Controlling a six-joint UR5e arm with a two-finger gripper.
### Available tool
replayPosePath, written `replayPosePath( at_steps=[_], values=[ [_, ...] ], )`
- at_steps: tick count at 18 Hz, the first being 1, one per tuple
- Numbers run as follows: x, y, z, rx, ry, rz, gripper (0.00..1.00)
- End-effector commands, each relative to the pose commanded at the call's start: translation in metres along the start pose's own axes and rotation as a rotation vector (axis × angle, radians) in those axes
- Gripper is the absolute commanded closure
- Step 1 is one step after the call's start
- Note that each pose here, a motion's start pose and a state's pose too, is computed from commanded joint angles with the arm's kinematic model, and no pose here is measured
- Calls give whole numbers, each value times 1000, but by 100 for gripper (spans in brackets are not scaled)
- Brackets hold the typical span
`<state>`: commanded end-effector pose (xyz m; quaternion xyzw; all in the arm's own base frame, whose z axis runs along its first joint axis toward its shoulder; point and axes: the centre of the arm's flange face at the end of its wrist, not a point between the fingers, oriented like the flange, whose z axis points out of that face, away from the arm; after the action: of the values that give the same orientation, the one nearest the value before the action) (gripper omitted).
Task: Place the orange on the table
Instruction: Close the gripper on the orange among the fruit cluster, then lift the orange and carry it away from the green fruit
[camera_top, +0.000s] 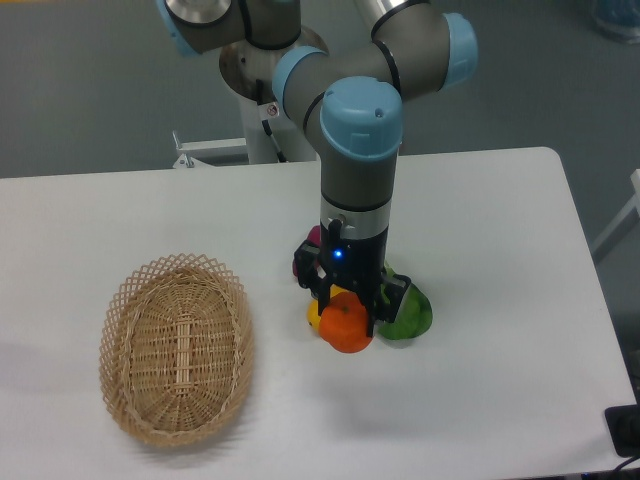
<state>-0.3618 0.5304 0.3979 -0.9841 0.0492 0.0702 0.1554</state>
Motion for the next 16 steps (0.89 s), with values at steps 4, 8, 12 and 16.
replayPosePath(
  at_steps=[4, 8, 12, 16],
  values=[
    [-1, -1, 8, -10, 2, -24, 36],
    [-5, -6, 28, -21, 8, -40, 37],
    [-15, -11, 55, -3, -14, -99, 37],
    [-15, -9, 107, -73, -39, -112, 36]
  ],
)
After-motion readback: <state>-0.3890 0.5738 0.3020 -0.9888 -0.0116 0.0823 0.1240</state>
